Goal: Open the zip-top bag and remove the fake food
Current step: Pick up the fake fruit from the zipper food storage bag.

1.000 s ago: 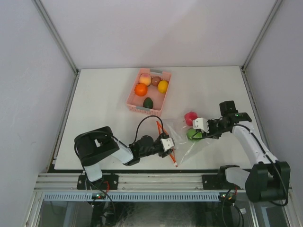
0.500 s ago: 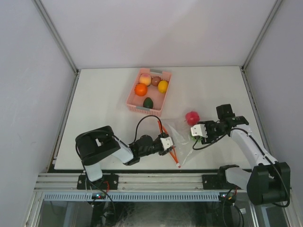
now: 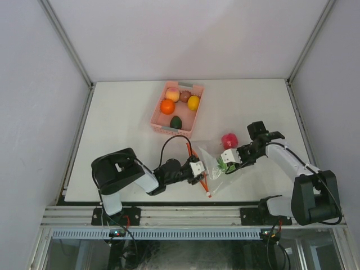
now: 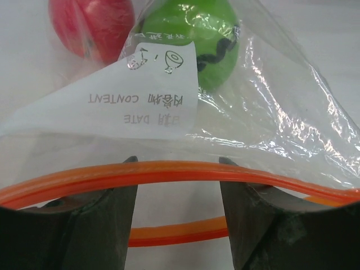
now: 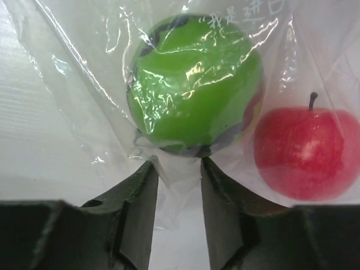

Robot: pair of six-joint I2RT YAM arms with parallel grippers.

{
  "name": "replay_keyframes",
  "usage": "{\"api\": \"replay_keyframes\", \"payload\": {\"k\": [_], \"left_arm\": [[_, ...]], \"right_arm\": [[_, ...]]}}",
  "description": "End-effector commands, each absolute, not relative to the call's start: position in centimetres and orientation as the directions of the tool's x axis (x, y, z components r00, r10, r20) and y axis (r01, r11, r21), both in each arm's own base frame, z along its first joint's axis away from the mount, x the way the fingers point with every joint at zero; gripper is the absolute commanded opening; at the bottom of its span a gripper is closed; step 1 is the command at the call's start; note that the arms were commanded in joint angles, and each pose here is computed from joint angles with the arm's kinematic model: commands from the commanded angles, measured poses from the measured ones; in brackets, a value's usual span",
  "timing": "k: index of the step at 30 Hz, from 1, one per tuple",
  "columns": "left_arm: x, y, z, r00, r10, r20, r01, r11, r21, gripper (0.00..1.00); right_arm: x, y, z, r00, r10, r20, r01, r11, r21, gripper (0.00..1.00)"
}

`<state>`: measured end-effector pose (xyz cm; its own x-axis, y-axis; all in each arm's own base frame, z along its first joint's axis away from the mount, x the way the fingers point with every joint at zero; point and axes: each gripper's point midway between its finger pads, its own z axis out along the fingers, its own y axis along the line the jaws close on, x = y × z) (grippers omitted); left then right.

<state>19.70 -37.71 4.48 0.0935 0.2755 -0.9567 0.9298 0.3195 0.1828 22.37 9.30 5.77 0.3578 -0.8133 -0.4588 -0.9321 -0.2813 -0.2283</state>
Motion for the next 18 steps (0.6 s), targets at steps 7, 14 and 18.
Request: {"api": "replay_keyframes", "payload": {"k": [7,14,18], "left_arm": [[20.8,-39.1,6.2,0.135,0.213,-0.968,0.927,0.319,0.199,0.79],[20.8,-39.4,7.6,0.156,0.139,-0.978,0.923,0.333,0.195,0.98],[20.8,-39.9,8.0,0.152,0.121,-0.981,0.927,0.327,0.184,1.0]], "right_arm": [[22.0,11.4,6.4,0.375,-0.778,-0.504,-0.927,-0.316,-0.202,0.11],[21.7,13.1,6.9,0.38,-0.739,-0.557,-0.925,-0.321,-0.204,0.03],[21.4,14.2,7.1,0.379,-0.715,-0.587,-0.924,-0.325,-0.201,0.02]]}}
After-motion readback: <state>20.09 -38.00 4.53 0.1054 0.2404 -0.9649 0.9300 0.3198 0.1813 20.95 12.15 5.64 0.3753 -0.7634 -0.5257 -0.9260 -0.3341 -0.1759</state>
